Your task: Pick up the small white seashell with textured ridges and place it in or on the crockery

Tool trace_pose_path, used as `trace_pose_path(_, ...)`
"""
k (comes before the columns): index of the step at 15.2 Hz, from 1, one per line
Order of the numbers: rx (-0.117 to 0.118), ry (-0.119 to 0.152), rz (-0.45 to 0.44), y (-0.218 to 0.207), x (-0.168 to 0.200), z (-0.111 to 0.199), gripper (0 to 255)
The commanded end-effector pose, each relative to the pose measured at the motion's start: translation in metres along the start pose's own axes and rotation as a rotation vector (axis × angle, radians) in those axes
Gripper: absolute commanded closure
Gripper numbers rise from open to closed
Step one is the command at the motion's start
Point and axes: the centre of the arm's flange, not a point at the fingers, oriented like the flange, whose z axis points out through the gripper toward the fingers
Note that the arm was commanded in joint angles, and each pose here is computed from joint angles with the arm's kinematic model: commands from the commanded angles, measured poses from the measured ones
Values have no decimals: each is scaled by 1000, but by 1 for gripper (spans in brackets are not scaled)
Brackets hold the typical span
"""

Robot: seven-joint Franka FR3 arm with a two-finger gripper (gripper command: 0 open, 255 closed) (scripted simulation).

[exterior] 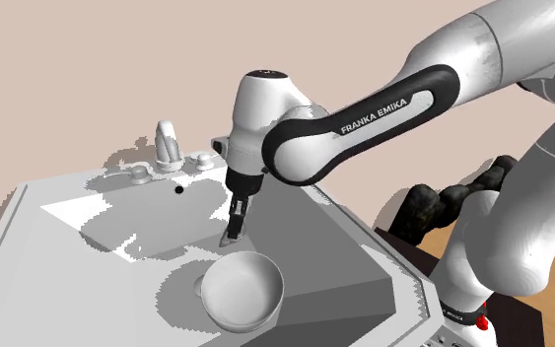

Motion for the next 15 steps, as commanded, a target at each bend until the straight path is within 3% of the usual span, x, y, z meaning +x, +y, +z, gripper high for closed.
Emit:
trace_pose_path(1, -1, 0, 1, -26, -6, -3, 255)
trace_pose_path(6, -1, 0, 1, -100, -24, -4, 255)
trace_pose_path(15, -1, 0, 1, -99, -33, 43, 255)
